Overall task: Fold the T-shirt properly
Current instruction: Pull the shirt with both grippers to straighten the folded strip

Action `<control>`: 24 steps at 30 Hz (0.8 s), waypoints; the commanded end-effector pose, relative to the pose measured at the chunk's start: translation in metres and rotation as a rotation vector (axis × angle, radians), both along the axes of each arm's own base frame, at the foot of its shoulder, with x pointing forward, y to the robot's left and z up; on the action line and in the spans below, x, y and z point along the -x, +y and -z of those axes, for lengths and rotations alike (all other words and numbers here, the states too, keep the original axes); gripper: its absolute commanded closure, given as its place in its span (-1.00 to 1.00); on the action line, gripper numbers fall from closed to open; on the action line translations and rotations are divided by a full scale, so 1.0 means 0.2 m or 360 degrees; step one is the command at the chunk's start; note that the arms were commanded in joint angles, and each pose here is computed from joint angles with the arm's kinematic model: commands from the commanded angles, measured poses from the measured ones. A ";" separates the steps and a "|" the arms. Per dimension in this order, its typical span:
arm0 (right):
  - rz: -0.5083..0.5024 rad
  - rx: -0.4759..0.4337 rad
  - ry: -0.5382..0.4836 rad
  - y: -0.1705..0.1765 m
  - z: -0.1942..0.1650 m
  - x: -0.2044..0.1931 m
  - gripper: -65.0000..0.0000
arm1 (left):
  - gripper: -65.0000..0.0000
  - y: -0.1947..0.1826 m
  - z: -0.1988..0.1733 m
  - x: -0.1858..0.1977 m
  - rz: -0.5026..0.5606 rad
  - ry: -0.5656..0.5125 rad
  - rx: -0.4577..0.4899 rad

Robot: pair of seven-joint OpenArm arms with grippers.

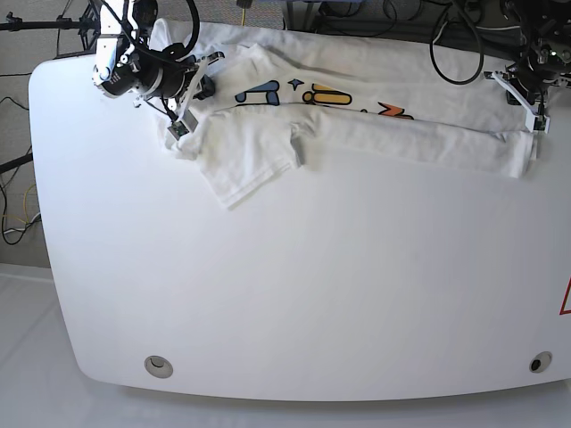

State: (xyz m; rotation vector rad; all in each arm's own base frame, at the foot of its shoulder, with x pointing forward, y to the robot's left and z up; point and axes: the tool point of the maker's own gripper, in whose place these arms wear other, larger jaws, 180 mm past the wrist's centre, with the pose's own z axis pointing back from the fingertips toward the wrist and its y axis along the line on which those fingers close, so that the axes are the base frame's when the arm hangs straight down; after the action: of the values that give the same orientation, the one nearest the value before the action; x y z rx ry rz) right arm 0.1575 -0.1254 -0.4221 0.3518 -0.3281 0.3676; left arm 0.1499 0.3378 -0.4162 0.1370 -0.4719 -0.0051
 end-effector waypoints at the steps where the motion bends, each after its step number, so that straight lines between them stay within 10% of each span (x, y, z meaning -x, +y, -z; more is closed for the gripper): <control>1: 0.0001 0.0042 0.0040 -0.02 0.04 0.02 1.00 | 1.00 0.02 0.03 0.02 0.0009 0.0060 -0.0016; 24: 0.0045 0.0255 -0.0032 -0.17 0.10 -0.24 1.00 | 1.00 -0.14 0.22 -0.15 0.0116 0.0017 0.0131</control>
State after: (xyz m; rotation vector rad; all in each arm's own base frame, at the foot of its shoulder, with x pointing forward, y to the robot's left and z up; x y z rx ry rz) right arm 0.2147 -0.1314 -0.4298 0.3130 -0.4242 0.3620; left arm 0.2106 0.3225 -0.4294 0.0614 -0.6501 -0.0216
